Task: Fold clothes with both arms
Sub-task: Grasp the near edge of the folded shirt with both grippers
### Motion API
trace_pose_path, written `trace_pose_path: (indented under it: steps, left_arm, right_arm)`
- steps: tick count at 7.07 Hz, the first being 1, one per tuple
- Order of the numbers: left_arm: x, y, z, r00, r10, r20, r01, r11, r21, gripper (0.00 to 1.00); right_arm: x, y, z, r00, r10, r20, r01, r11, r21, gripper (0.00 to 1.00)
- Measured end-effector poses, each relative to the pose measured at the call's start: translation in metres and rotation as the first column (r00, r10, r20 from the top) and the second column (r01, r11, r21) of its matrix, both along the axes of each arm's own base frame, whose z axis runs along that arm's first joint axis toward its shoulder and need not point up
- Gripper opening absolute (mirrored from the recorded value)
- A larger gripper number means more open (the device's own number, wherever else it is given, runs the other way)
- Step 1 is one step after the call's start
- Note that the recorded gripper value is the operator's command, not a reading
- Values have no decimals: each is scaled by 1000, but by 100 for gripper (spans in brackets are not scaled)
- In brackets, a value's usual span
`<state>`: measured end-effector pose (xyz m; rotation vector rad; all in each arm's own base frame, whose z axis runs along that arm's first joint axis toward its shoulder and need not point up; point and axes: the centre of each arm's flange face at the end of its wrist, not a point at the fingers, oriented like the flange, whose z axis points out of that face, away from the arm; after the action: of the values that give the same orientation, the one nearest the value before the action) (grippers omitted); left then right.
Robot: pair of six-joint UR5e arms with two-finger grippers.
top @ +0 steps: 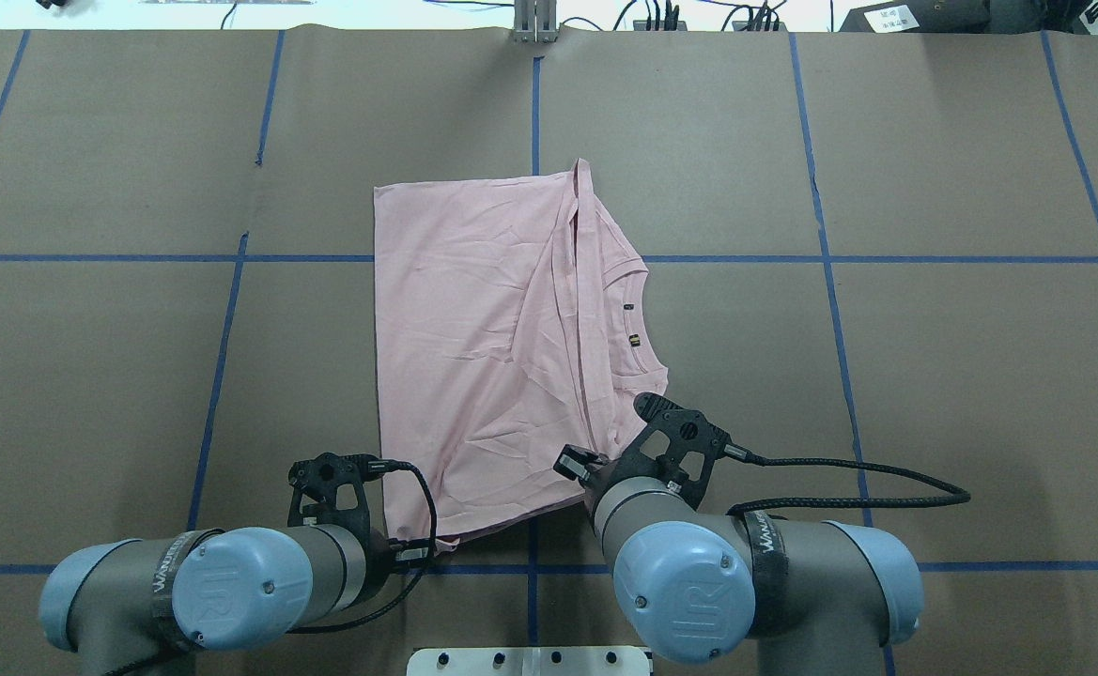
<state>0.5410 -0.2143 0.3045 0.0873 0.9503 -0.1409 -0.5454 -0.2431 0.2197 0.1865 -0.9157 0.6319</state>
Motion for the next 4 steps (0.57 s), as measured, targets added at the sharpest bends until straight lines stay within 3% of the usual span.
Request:
trace_pose_path:
  steps: [1,2,4]
  left_arm:
    - [1,1,1,1000,2,2,-2,1000,1,5]
    - [2,1,1,1000,3,4,-3,1000,2,0]
    - [1,1,-1,1000,6,0,-6,1000,6,0]
  right_arm:
    - [0,0,0,1000,0,0,0,1000,0,0]
    - [0,0,0,1000,0,0,0,1000,0,0]
    - [0,0,2,1000,0,-3,0,1000,0,0]
